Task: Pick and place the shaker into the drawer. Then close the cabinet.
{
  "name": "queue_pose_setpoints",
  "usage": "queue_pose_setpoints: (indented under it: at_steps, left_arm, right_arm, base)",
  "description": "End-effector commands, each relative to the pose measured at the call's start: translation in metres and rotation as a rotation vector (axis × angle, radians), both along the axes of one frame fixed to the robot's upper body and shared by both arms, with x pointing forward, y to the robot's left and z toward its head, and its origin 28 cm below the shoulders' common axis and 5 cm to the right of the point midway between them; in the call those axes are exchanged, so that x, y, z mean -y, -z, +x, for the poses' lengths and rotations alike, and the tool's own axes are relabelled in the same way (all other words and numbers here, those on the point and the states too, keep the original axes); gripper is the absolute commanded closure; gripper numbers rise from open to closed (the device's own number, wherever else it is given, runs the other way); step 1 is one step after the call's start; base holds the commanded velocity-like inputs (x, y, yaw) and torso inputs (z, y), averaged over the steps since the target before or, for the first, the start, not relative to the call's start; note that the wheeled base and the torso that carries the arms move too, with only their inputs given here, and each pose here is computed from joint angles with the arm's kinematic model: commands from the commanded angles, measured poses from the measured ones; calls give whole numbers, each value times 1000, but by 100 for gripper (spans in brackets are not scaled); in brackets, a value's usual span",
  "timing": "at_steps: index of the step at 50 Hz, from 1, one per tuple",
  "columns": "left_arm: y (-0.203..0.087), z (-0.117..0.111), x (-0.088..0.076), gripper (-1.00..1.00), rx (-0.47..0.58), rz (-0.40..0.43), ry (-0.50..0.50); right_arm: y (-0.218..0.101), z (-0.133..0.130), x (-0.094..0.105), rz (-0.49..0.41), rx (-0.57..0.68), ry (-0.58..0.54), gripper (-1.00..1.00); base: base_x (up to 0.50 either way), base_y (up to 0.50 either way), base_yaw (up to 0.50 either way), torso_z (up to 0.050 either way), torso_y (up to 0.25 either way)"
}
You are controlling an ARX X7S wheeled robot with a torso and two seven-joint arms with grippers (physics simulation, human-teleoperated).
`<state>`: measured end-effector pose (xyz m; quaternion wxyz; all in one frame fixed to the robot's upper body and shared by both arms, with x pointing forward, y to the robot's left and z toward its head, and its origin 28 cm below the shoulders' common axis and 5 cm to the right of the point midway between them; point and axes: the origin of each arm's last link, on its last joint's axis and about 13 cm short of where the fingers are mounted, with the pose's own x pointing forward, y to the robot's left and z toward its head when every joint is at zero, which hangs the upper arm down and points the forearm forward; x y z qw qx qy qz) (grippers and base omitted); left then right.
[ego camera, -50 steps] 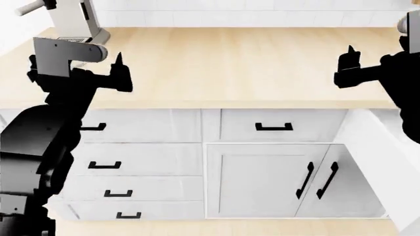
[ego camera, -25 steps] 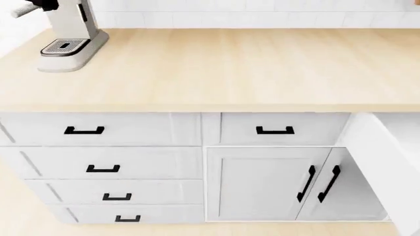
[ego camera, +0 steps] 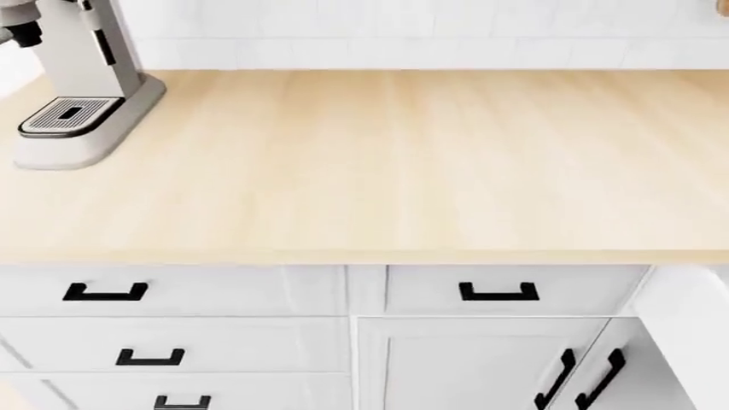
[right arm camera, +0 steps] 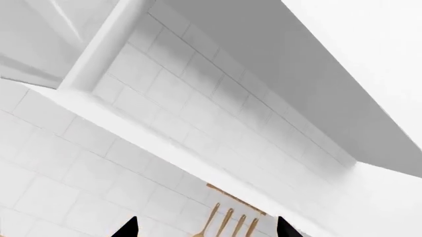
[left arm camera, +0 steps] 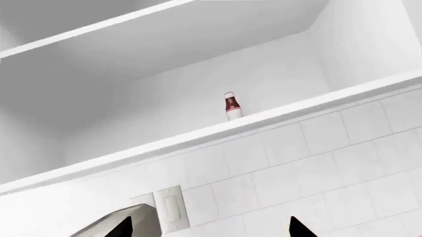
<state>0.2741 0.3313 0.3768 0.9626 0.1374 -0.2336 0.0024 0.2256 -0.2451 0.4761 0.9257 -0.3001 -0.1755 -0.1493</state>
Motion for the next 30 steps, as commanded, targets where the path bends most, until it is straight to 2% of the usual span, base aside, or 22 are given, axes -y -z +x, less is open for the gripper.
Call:
queue_pose_setpoints:
  at_steps: [1,20,30]
  left_arm:
    - [8,-1,7,-100,-7,-10,32]
    - [19,-2,12,-100,-29,-4,55]
    - [19,-3,12,-100,-29,-2,59]
  right_arm:
    - [-10,-4,-5,-3,34,-8,-100]
    - [-4,0,-8,-16,25,-25,-100]
    - [-3,2,-12,-34,19,-37,-100]
  base:
    - [500,0,0,0,11]
    - [500,-2,0,0,2]
    - [500,-145,0,0,3]
